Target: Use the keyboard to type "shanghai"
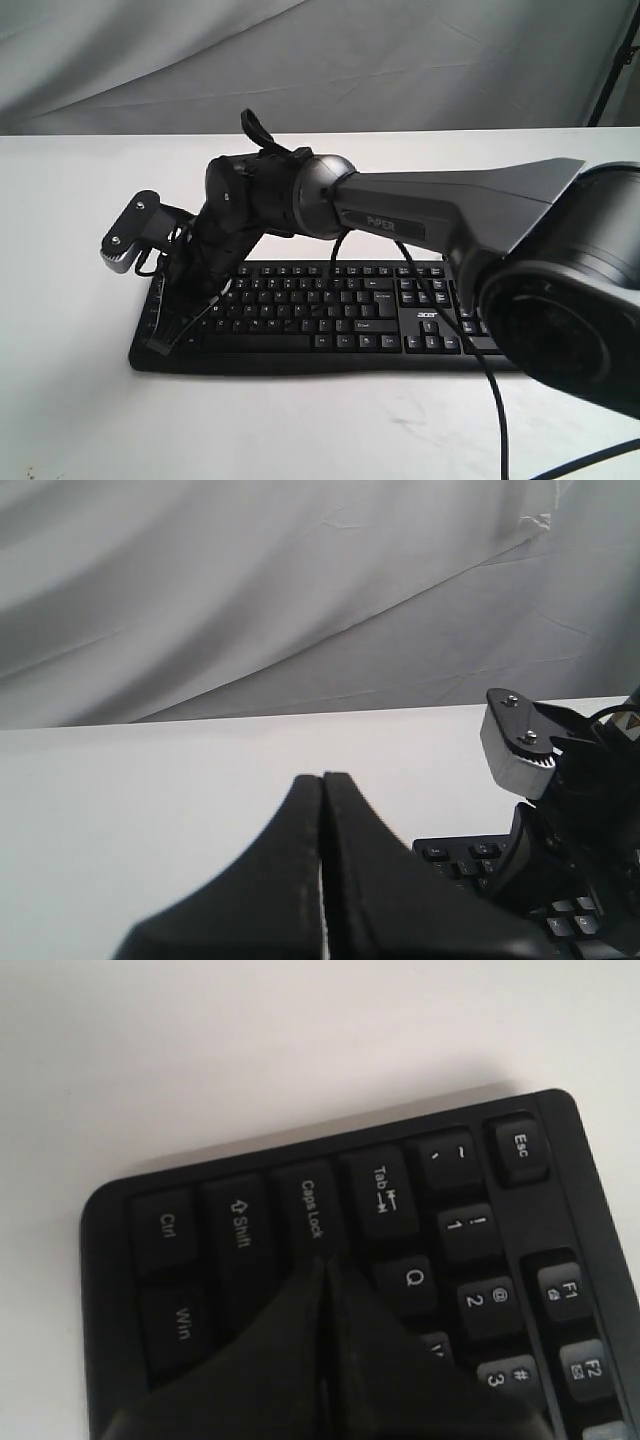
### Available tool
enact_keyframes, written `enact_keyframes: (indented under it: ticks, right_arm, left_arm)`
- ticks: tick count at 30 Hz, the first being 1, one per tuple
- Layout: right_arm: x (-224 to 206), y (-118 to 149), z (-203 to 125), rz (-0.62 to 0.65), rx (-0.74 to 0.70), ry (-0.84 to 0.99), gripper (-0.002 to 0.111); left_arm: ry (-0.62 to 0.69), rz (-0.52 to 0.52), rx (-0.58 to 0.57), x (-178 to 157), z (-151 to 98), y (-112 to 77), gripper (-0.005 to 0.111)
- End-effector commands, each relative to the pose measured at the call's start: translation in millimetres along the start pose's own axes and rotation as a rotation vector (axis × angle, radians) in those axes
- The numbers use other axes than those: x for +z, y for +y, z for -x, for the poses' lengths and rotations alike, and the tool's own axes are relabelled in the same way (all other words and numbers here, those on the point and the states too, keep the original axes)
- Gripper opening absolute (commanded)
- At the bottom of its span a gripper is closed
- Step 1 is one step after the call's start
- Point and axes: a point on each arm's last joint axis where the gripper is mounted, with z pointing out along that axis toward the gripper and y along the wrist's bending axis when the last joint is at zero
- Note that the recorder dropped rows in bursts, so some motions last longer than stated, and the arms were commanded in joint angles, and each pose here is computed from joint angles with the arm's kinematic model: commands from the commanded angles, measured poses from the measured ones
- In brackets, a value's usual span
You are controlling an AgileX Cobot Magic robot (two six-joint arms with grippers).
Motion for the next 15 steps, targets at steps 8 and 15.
enact_keyframes:
  ticks: [8,15]
  right_arm:
    - [0.6,-6.2,-1.6,-0.014,0.013,-0.007,0.000]
    - [7.3,-5.8,-4.9,-0.006,0.022,0.000,0.000]
  left_arm:
    - [-0.007,-0.007,-0.002,-0.1,0.1,-0.4,0.000]
    - [-0.007,-0.007,-0.002,-0.1,0.1,-0.4,0.000]
